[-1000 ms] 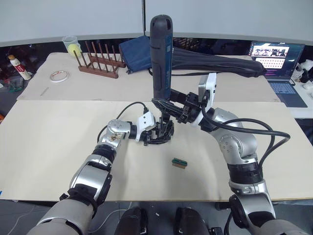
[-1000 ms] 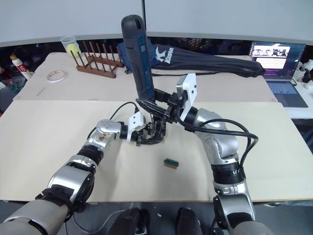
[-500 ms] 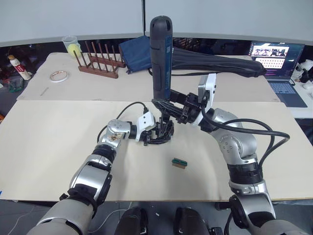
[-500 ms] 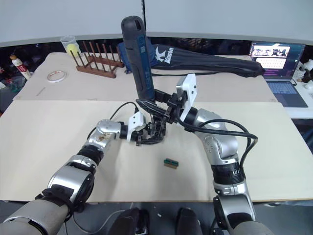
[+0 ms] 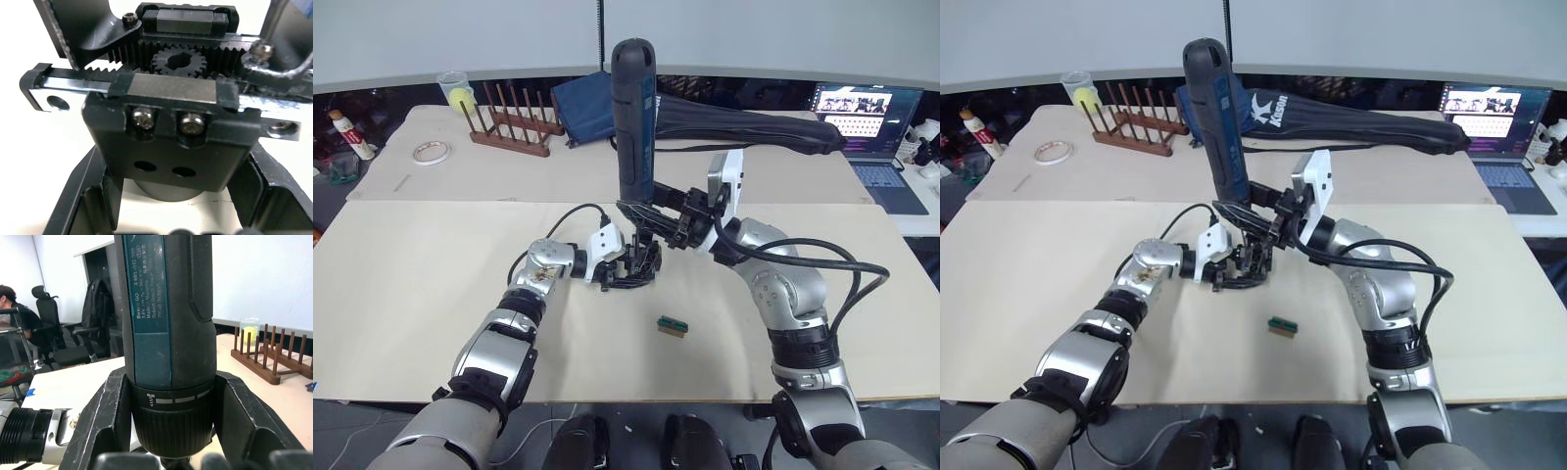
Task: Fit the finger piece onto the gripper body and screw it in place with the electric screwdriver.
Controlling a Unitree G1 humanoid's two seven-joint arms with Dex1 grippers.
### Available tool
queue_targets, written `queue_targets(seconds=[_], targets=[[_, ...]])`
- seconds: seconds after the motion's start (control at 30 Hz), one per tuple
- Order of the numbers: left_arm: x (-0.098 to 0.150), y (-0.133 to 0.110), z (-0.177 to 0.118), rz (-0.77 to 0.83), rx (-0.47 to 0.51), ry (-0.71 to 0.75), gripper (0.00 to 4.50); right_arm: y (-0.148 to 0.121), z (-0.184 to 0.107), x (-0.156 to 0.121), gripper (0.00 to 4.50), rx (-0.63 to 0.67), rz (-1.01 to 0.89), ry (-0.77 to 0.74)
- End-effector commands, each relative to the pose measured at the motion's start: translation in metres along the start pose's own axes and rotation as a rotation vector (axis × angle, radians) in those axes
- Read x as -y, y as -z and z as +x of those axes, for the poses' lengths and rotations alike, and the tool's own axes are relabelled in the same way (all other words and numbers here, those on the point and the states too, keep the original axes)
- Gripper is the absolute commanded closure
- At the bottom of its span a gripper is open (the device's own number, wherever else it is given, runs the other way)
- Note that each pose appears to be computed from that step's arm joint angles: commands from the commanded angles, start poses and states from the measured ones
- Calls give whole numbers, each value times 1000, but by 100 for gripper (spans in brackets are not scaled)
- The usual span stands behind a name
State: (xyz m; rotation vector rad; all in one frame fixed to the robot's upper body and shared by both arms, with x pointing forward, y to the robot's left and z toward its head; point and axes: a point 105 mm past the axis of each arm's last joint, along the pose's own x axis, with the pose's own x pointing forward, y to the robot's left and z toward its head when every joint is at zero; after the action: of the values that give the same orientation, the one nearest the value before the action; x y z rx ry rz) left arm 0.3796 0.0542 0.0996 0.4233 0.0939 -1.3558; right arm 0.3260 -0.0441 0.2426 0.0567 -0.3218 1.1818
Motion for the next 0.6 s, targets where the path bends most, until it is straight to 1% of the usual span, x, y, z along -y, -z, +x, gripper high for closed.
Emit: queue_targets(seconds=[0.03,0.3,0.6], targets=[[-7,-9,-6,33,13,-21,217,-15,1,-4,255,52,-41,-22],[-8,-10,-6,35,16,-23,217,-14,2,-3,255,53,-40,-17],[-8,-10,-7,34,16,-24,217,-7,1,-3,255,41,-26,-10]])
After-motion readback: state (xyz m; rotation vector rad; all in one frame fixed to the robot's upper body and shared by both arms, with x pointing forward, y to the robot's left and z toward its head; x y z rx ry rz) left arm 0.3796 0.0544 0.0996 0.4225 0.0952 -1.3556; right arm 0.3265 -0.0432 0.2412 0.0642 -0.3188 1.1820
